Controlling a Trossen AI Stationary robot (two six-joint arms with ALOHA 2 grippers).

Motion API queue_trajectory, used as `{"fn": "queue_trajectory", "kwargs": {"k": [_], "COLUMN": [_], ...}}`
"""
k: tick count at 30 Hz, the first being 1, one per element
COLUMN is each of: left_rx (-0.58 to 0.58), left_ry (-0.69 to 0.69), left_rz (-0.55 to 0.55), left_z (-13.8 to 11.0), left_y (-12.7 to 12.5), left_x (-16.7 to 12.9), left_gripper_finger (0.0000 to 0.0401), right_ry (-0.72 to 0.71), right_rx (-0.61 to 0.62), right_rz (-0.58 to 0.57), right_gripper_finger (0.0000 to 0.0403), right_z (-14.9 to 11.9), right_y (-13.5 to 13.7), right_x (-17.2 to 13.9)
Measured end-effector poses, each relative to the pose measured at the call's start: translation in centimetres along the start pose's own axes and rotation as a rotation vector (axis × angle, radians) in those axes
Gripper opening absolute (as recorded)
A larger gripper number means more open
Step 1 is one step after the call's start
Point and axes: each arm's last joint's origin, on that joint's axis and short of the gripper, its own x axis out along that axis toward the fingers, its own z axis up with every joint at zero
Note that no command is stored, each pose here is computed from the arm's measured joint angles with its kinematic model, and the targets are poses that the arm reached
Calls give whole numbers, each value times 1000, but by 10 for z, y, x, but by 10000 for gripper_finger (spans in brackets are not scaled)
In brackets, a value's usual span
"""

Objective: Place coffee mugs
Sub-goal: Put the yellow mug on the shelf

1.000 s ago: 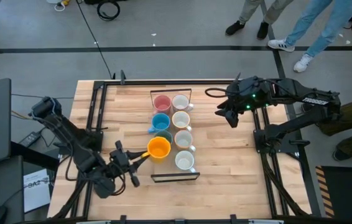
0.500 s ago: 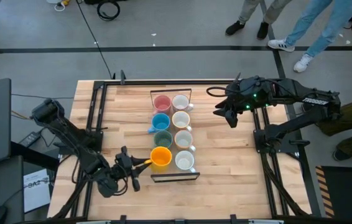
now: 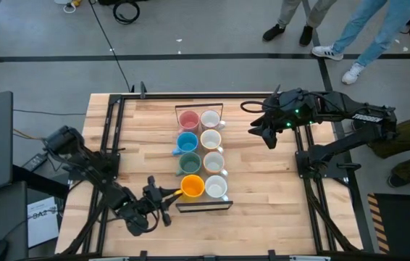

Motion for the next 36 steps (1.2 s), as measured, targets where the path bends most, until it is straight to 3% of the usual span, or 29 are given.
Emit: {"fn": "queue_trajectory", "kwargs": {"k": [13,23,36], "left_rx": [41,67,74], "left_ry": [28,110,115], "left_rz": [-17,-97,-99], "left_z": [-9,-12,-13], "left_y": [-2,-3,-2], "left_x": [4,4,4], "left_gripper_finger": [72,76,79], "right_ry": [0,0,0], "right_rx": [0,0,0], "right_rz": [0,0,1], "right_gripper_finger": [164,165,165], "right_z": [0,0,0], "right_y": [0,0,0], "right_x": [0,0,0]}}
